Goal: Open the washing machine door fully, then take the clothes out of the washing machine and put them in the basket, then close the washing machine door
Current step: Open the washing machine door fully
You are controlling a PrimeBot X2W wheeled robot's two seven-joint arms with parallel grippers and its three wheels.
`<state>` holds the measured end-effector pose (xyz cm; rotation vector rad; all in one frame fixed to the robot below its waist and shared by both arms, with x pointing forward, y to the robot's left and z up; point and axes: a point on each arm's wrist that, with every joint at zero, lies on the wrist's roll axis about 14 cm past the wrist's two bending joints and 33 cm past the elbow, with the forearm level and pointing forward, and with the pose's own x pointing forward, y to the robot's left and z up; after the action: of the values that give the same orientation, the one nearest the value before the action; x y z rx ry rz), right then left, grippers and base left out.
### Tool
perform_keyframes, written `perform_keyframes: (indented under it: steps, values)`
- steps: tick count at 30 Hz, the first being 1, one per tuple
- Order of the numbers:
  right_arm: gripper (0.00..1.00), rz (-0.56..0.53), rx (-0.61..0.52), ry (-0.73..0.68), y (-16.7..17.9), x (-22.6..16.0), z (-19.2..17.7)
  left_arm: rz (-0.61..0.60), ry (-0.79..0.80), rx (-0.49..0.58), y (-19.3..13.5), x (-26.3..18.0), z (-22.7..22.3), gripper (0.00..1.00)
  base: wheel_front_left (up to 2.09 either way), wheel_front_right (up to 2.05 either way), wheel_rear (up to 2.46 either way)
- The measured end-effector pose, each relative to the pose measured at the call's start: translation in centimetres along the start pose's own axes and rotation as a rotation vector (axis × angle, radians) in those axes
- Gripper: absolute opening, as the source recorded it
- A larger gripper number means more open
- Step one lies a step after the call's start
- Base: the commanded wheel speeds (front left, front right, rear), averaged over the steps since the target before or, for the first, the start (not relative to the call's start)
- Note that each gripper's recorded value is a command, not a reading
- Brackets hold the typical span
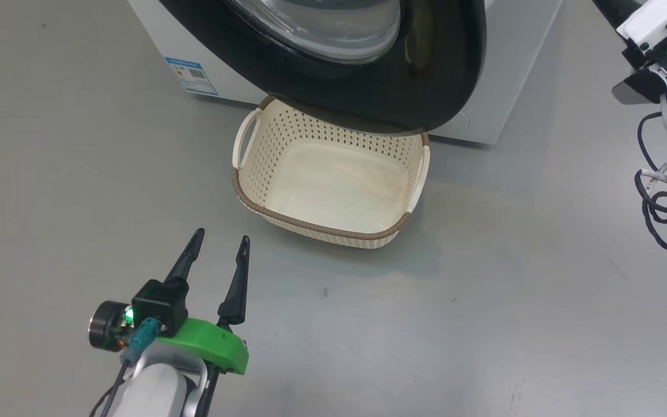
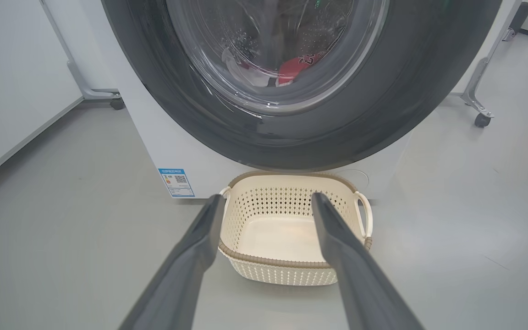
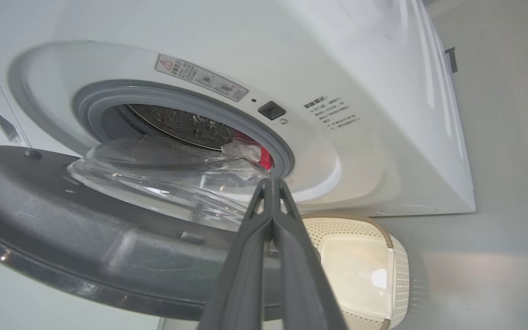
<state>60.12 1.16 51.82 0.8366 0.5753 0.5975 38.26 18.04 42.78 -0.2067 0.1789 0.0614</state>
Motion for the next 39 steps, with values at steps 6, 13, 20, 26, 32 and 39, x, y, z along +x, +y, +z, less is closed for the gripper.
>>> perform_keyframes:
  steps: [6, 13, 20, 26, 32, 39]
  values:
    - [0.0, -0.043, -0.211, -0.082, -0.9, -1.7, 1.1, -0.019, -0.004, -0.001, -0.6, 0.3, 0.1, 1.0, 0.0, 0.0, 0.0]
    - [0.0, -0.045, -0.482, -0.173, -0.6, -3.1, 0.7, -0.025, -0.008, -0.004, -0.8, 0.5, 0.2, 1.0, 0.0, 0.0, 0.0]
    - [0.0, -0.042, -0.636, -0.198, -1.5, -4.8, -1.8, -0.028, -0.012, -0.008, -0.9, 0.3, 0.3, 1.0, 0.0, 0.0, 0.0]
    - [0.0, -0.022, -0.739, -0.226, -1.7, -6.2, -3.1, -0.024, -0.01, -0.012, -0.8, 0.1, 0.2, 1.0, 0.0, 0.0, 0.0]
    - [0.0, -0.059, -0.76, -0.274, -2.6, -7.7, -4.1, -0.026, -0.013, -0.014, -0.9, 0.0, 0.3, 1.0, 0.0, 0.0, 0.0]
    - [0.42, -0.113, -0.712, -0.291, -4.3, -9.7, -6.6, -0.023, -0.031, -0.016, -0.8, 0.0, 0.8, 1.0, 0.0, 0.0, 0.0]
